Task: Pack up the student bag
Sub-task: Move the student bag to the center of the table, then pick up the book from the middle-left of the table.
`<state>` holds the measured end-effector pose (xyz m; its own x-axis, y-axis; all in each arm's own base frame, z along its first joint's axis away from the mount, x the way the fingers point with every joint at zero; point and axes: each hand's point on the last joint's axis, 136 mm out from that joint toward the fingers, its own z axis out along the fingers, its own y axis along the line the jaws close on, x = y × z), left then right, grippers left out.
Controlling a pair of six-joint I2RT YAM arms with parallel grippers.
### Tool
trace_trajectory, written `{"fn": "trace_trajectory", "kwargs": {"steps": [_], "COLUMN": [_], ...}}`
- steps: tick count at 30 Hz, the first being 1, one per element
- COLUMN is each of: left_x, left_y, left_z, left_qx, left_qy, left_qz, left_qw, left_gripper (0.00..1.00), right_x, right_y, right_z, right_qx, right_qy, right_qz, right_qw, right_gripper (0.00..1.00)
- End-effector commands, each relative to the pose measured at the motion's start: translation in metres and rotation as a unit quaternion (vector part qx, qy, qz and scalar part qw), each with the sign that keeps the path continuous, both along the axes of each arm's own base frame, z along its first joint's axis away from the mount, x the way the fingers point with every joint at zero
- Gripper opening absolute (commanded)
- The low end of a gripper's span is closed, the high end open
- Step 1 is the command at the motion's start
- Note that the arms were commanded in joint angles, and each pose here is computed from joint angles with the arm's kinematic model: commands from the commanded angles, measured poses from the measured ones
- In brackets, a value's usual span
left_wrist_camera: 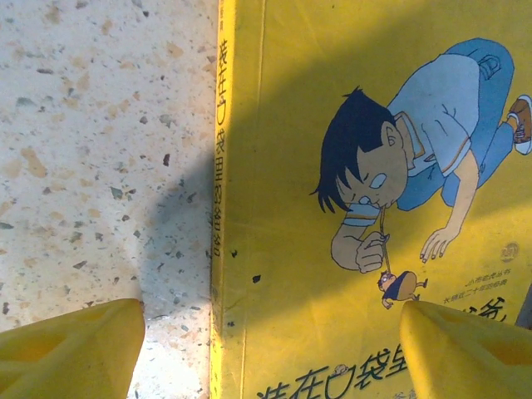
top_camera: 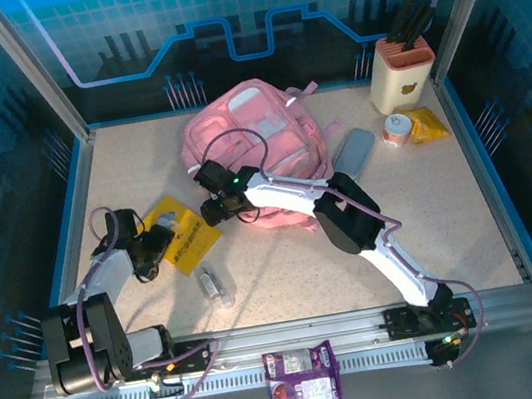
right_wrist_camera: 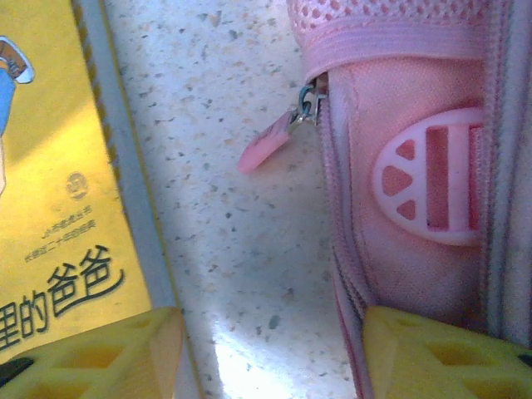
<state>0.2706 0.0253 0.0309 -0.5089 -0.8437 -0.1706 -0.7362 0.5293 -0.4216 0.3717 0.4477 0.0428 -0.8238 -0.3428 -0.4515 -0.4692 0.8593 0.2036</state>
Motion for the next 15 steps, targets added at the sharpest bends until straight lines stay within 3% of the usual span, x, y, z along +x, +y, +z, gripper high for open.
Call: {"fn": "trace_trajectory", "kwargs": {"steps": [1, 6, 15], "left_x": [0.001, 0.005, 0.01], "left_y": [-0.007, -0.013, -0.017], "left_z": [-0.001, 0.0, -0.003], "left_qx": [-0.014, -0.029, -0.042], "left_qy": [-0.002, -0.011, -0.013], "left_qz": [-0.011, -0.019, -0.028], "left_qw": [1.0, 0.999, 0.999], "left_gripper": [0.81, 0.79, 0.74], "right_x": [-0.025, -0.044, -0.038], "right_y": [0.011, 0.029, 0.036], "right_z": [0.015, 0.022, -0.009], "right_qx": [0.026, 0.055, 0.051], "right_qy": [0.039, 0.062, 0.081], "right_qz": [0.029, 0.043, 0.051], "right_qw": [0.999, 0.996, 0.994], "right_gripper": [0.63, 0.64, 0.65]}}
